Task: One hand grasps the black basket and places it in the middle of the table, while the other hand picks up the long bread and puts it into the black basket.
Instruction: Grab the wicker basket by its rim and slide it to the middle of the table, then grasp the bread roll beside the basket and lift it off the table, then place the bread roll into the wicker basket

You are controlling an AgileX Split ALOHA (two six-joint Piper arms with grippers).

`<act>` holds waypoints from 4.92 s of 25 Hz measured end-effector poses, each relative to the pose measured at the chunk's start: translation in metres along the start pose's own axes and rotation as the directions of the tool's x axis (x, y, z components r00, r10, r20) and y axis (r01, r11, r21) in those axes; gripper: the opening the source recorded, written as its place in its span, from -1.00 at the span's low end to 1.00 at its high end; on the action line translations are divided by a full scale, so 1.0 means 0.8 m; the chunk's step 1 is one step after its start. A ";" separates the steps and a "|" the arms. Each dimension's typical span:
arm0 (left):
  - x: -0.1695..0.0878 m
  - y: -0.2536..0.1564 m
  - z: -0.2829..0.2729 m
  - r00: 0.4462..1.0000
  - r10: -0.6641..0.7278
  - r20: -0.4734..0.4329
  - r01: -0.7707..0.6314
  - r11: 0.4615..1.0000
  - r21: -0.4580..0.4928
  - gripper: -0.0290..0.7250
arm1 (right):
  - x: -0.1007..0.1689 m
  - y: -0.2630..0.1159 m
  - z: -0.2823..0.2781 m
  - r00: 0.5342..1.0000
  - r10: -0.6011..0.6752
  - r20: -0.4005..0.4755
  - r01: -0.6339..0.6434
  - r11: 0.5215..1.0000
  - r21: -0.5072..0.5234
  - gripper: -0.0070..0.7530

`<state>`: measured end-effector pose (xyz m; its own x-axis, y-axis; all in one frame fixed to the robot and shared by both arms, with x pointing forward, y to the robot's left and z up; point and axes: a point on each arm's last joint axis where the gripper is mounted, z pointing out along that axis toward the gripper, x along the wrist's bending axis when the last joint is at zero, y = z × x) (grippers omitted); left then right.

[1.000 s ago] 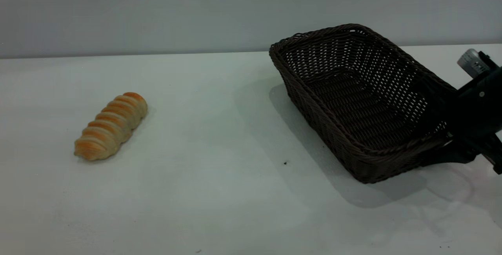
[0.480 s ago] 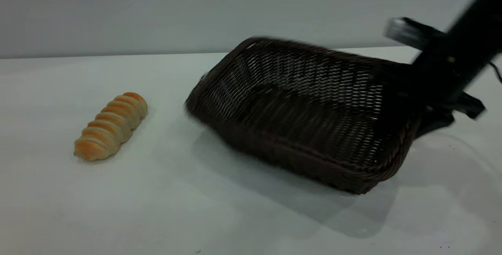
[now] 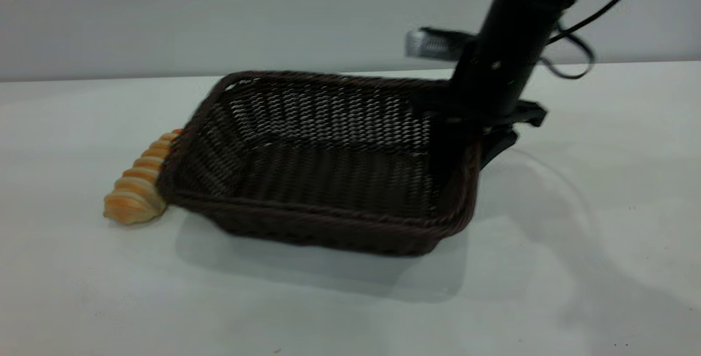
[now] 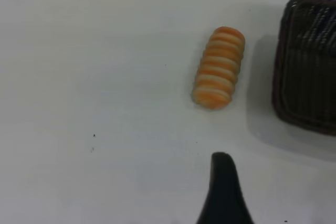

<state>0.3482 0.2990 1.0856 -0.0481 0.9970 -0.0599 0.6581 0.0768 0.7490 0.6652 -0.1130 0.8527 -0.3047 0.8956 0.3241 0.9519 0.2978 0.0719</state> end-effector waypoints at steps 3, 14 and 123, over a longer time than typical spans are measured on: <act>0.000 0.000 0.000 1.000 0.000 0.000 0.000 1.000 0.000 0.57 | 0.000 0.005 0.012 1.000 -0.029 -0.010 0.030 0.999 0.034 -0.09; 0.000 0.000 0.000 1.000 0.000 0.000 0.000 1.000 0.002 0.57 | -0.003 0.014 0.000 0.992 -0.115 0.050 0.112 0.992 0.066 0.24; -0.063 0.067 0.345 0.889 0.445 0.104 -0.448 0.894 0.002 -0.79 | 0.075 -0.291 -0.379 0.939 -0.046 0.341 0.165 0.930 -0.330 0.48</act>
<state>0.5928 0.2520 0.9466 0.3282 0.9206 0.2118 0.6112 -0.3779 0.6955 0.4350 -0.2287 1.1411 -0.3409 0.9399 -0.0209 0.8451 0.3161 0.4313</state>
